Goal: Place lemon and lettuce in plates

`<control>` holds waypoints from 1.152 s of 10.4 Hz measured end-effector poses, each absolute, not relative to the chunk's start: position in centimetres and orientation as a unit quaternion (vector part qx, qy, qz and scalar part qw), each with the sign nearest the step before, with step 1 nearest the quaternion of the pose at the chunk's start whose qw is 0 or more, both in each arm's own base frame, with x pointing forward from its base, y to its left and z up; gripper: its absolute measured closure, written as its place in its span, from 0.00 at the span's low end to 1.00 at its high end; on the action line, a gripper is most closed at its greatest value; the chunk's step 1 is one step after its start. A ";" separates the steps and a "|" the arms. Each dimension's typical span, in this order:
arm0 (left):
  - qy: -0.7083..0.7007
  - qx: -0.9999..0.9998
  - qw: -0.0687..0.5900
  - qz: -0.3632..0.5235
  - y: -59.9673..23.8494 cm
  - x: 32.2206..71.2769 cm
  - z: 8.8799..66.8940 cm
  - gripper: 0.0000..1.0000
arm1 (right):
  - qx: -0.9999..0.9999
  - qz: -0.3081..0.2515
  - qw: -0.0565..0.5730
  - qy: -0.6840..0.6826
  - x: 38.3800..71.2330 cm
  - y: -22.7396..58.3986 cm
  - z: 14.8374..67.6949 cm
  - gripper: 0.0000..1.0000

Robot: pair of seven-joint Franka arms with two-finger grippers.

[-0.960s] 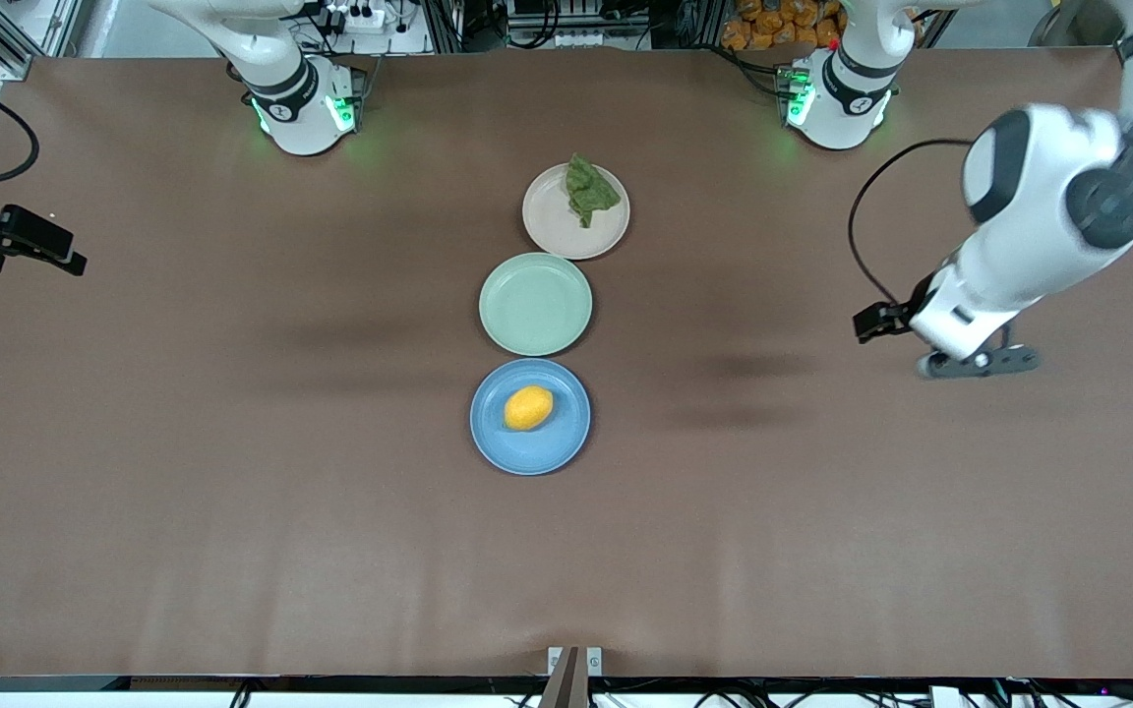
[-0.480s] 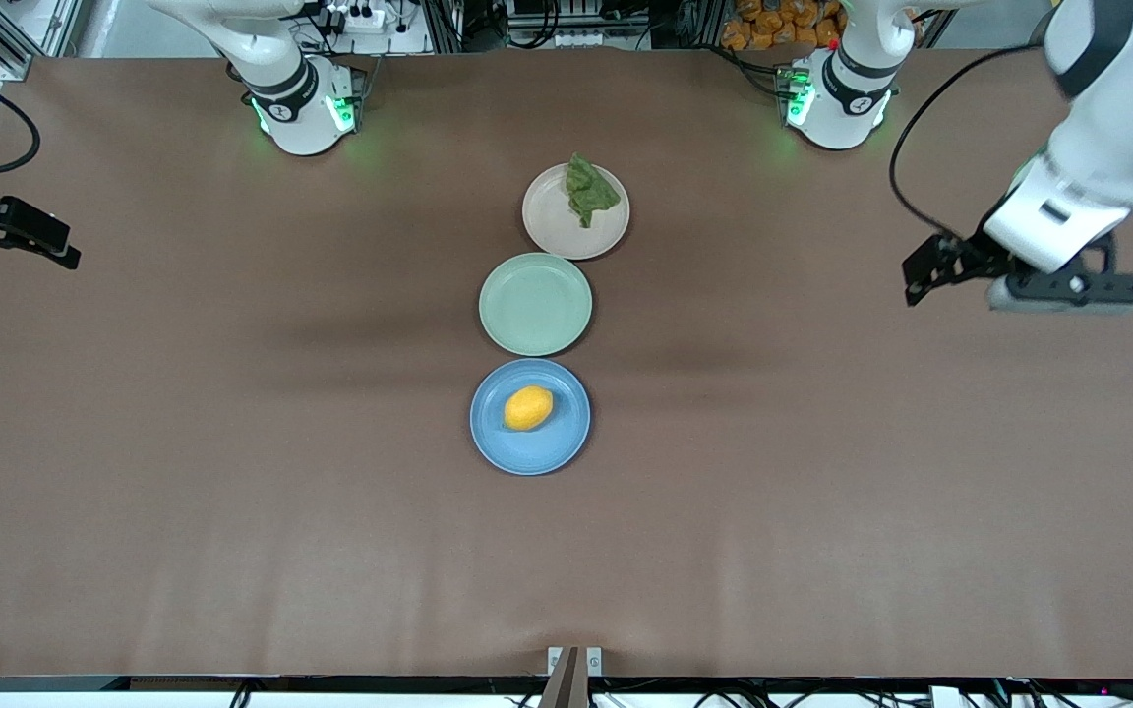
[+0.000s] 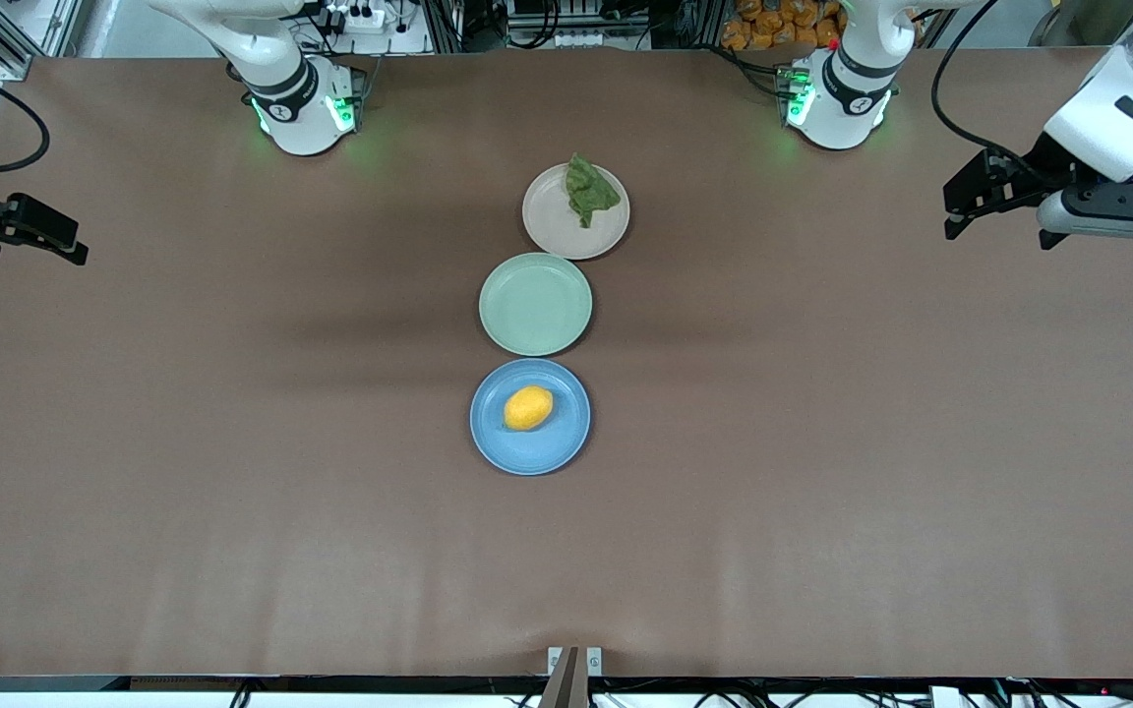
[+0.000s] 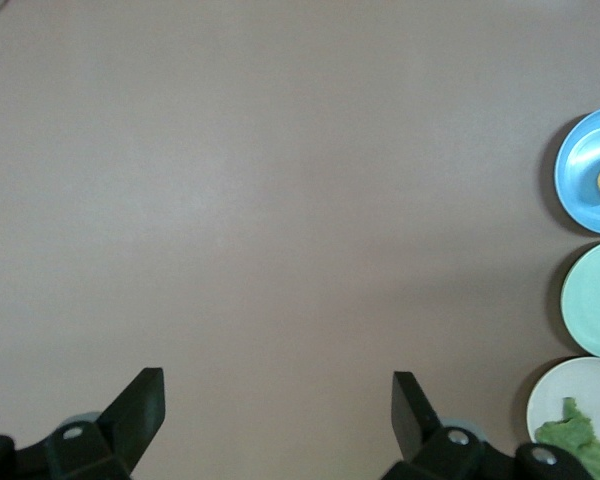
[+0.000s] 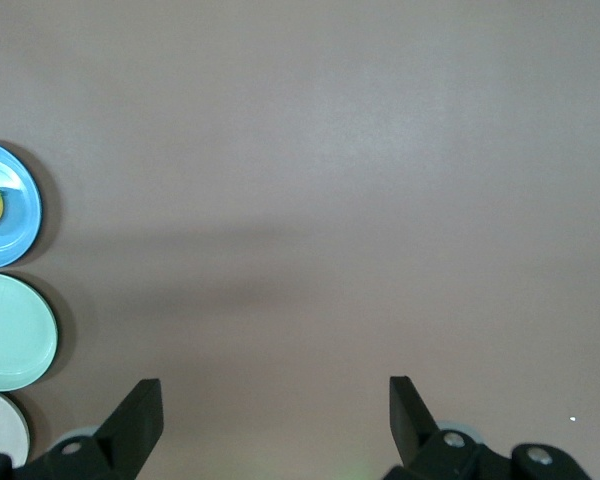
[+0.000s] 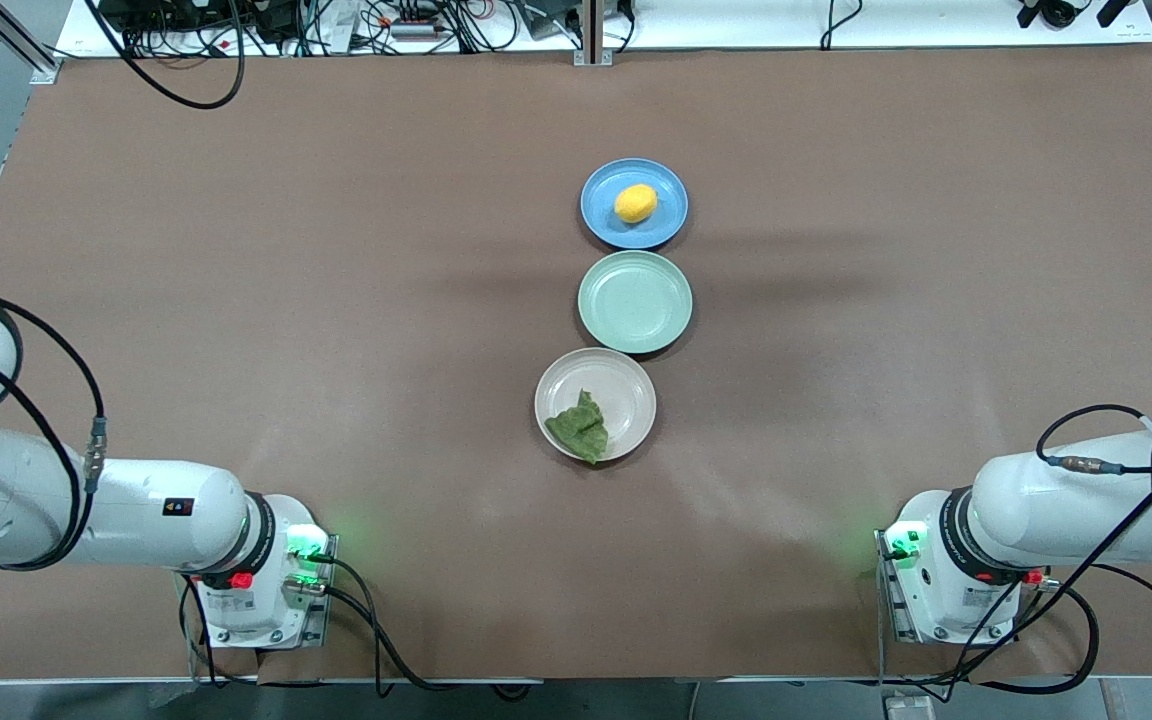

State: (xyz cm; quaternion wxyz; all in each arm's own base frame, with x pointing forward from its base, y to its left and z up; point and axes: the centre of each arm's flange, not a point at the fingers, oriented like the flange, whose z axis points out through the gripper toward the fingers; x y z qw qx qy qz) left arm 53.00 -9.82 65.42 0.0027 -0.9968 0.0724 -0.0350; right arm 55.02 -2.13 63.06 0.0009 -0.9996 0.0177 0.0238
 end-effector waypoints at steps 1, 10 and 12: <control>0.075 -0.997 0.004 -0.036 -9.9 53.0 65.5 0.00 | -1.000 0.026 0.000 0.018 55.1 -2.1 62.9 0.00; 0.075 -0.996 0.002 -0.046 -10.0 53.2 66.5 0.00 | -0.999 0.028 0.000 0.018 55.6 -2.2 62.2 0.00; 0.075 -0.996 0.002 -0.044 -10.0 53.2 66.5 0.00 | -0.999 0.028 0.000 0.018 55.6 -2.2 62.2 0.00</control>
